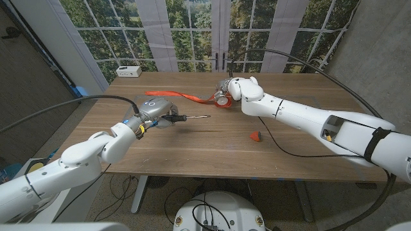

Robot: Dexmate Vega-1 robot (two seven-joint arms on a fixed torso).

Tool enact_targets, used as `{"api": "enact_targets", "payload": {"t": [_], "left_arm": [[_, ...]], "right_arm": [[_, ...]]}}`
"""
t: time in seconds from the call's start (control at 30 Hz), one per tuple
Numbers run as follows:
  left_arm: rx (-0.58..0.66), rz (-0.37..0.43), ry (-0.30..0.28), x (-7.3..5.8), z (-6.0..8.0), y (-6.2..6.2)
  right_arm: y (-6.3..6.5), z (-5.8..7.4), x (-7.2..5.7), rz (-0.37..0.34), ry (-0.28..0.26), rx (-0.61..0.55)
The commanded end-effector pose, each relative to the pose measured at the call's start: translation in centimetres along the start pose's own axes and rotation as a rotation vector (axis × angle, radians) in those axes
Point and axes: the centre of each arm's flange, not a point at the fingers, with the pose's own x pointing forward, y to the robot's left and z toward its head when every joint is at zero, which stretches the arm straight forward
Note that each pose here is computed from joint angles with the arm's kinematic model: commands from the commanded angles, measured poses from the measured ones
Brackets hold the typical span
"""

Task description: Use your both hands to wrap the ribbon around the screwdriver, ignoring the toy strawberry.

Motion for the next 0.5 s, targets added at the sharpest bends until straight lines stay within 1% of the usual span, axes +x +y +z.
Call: {"api": "enact_targets", "payload": {"t": [0.03, 0.07, 0.1, 0.13, 0.2, 0.23, 0.27, 0.3, 0.33, 0.37, 0.4, 0.43, 0.47, 0.5], "left_arm": [[0.000, 0.001, -0.006, 0.55, -0.19, 0.00], [-0.001, -0.001, -0.008, 0.63, -0.21, 0.03], [-0.001, -0.002, -0.009, 0.70, -0.21, 0.03], [0.000, 0.003, -0.008, 0.75, -0.22, 0.02], [0.000, -0.004, -0.009, 0.92, -0.22, 0.00], [-0.004, -0.007, -0.010, 1.02, -0.24, -0.03], [-0.004, -0.007, -0.011, 1.02, -0.24, -0.04], [0.000, -0.001, -0.006, 1.07, -0.26, 0.01], [-0.004, -0.002, -0.006, 1.13, -0.30, 0.02], [-0.001, -0.006, -0.006, 1.22, -0.29, 0.03], [0.008, -0.005, -0.006, 1.27, -0.25, 0.03], [0.004, -0.008, -0.006, 1.33, -0.27, 0.03], [0.002, -0.012, -0.006, 1.39, -0.30, 0.01], [0.008, -0.014, -0.004, 1.51, -0.32, -0.02]], "right_arm": [[-0.03, 0.72, 0.53, -0.021, 0.093, -0.126], [0.07, 0.68, 0.54, -0.032, 0.095, -0.141], [0.08, 0.58, 0.64, -0.020, 0.088, -0.130], [0.11, 0.61, 0.71, -0.011, 0.093, -0.129], [0.32, 0.56, 0.72, -0.040, 0.088, -0.127], [0.42, 0.62, 0.67, -0.084, 0.095, -0.131], [0.43, 0.62, 0.67, -0.087, 0.095, -0.130], [0.33, 0.54, 0.80, -0.061, 0.091, -0.125], [0.32, 0.41, 0.91, -0.055, 0.081, -0.100], [0.35, 0.25, 0.92, -0.059, 0.066, -0.093], [0.40, 0.13, 0.87, -0.067, 0.066, -0.069], [0.29, 0.13, 0.82, -0.064, 0.072, -0.076], [0.26, 0.04, 0.75, -0.077, 0.068, -0.067], [0.23, -0.21, 0.69, -0.085, 0.050, -0.029]]}}
